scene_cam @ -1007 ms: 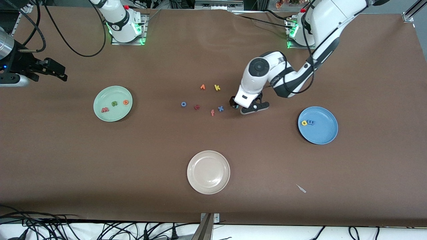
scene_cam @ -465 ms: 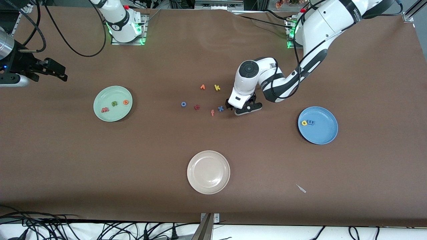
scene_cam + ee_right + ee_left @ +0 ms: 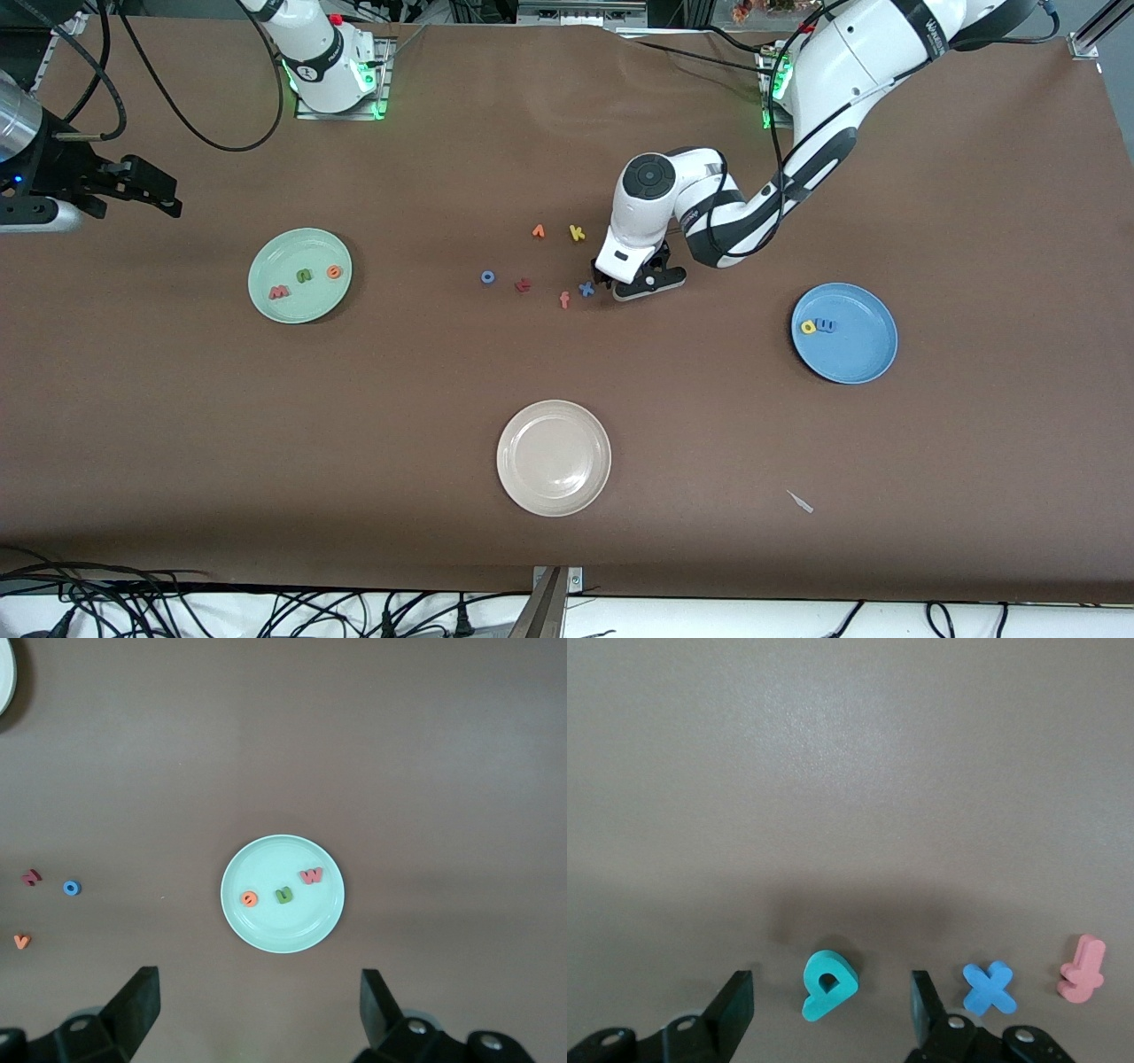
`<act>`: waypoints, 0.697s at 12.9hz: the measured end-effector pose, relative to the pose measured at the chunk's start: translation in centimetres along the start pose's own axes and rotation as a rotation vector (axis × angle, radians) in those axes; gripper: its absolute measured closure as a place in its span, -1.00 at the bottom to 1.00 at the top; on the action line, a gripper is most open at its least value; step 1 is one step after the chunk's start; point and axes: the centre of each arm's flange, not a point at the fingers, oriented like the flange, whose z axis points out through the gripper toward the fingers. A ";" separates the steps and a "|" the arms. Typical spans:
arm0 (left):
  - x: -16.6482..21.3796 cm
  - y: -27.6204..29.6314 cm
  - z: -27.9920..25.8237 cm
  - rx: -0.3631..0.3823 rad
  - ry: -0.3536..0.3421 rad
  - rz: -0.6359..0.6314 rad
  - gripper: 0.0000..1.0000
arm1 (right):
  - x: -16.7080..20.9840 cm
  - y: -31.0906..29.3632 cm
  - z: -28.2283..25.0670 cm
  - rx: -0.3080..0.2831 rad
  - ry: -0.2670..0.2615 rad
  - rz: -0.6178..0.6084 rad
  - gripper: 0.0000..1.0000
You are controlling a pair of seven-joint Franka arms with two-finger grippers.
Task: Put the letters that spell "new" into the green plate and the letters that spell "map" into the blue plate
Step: 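Close the left gripper on the teal letter and lift it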
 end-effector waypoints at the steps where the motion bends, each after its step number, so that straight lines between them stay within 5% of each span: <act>1: 0.0 0.0 0.1 0.001 -0.002 -0.001 -0.51 | 0.0 0.0 0.0 0.000 0.000 0.000 -1.00; 9: -0.8 0.0 1.5 0.022 -0.012 0.010 -0.23 | 0.7 0.0 -0.2 0.000 0.047 0.001 -1.00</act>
